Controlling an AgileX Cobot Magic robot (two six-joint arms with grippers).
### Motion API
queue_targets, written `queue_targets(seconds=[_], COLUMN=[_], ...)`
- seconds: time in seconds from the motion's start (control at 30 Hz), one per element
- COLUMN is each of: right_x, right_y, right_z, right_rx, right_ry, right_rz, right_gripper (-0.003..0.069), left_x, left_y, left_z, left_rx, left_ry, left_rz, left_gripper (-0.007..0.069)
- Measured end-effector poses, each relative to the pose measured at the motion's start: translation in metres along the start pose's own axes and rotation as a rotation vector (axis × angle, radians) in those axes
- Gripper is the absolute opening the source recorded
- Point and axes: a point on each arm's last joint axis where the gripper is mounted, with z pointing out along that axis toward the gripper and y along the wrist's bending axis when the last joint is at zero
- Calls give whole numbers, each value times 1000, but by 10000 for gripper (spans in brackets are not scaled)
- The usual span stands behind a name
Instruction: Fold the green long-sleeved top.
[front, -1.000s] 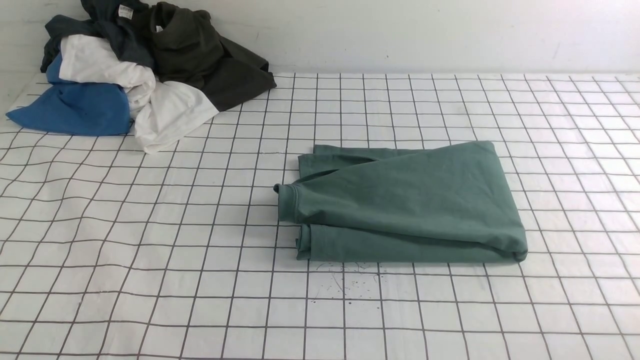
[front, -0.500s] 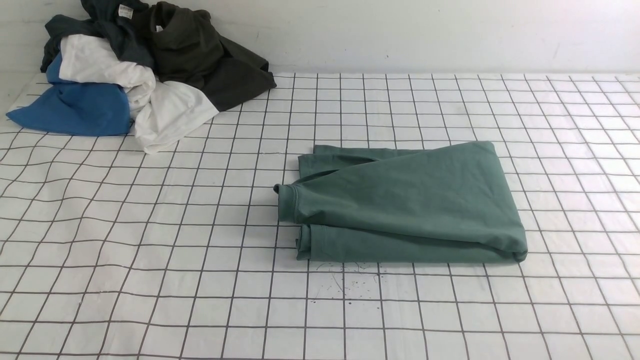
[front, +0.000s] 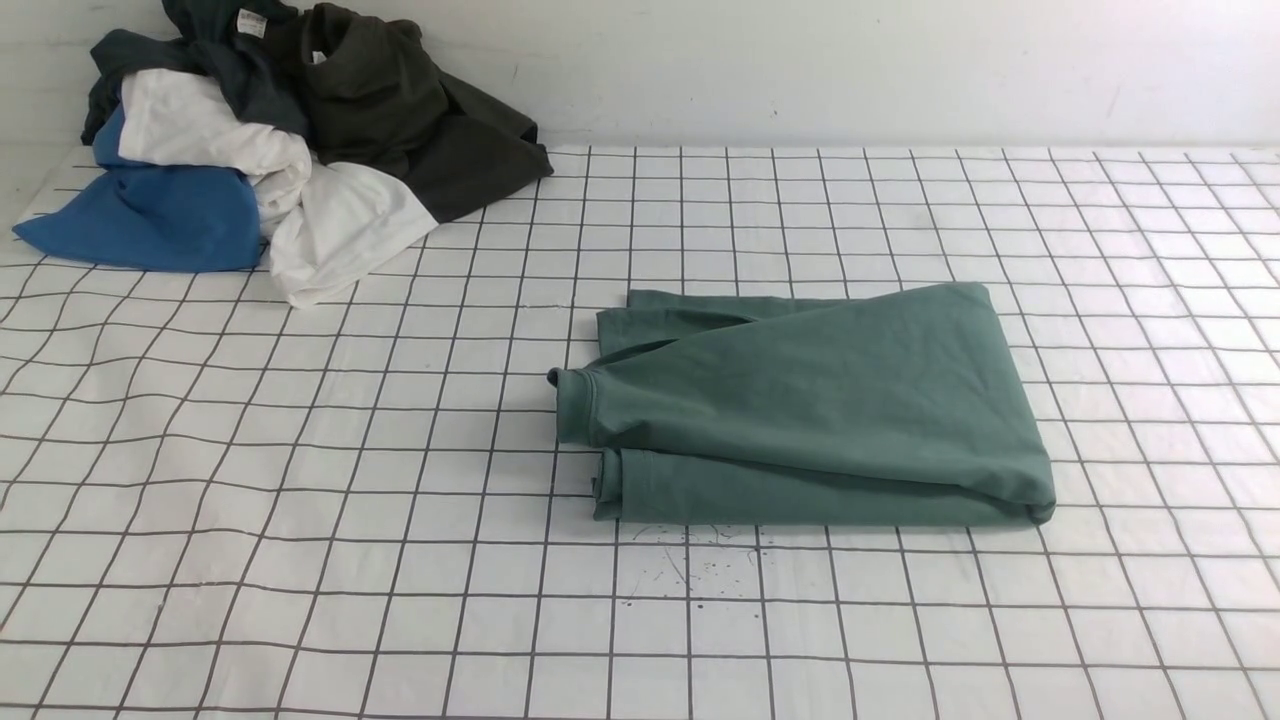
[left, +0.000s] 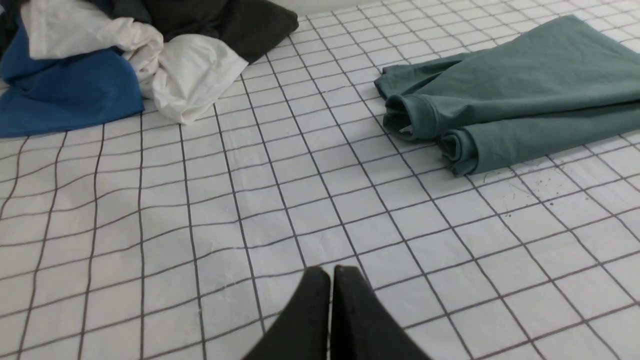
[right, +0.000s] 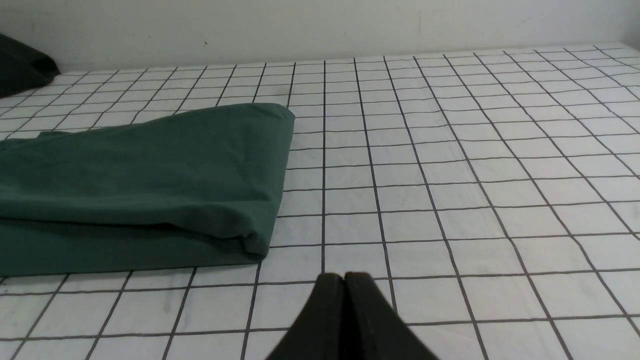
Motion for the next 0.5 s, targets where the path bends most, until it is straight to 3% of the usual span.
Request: queue_targets(seconds=[0.07,0.23,0.27,0.37,0.5], right_x=[0,0,0,0,0], right_y=[0,0,0,0,0], right_z=[0,0,0,0,0], right_rx=[0,0,0,0,0], right_ry=[0,0,0,0,1], right_rz=[0,0,0,0,0], right_gripper=[-14,-14,-14,-14,-14], left_x=[1,12,24,47,74], left_y=[-1,1,4,8,11], left_z=[5,28,40,53,64], left_rx=[-7,-133,-197,-279,-314], left_ry=[-42,-189,-215,-190,-91], left_rz=[-4,-15,-23,-64,-54], left_gripper=[-7,-7,-7,-7,-7])
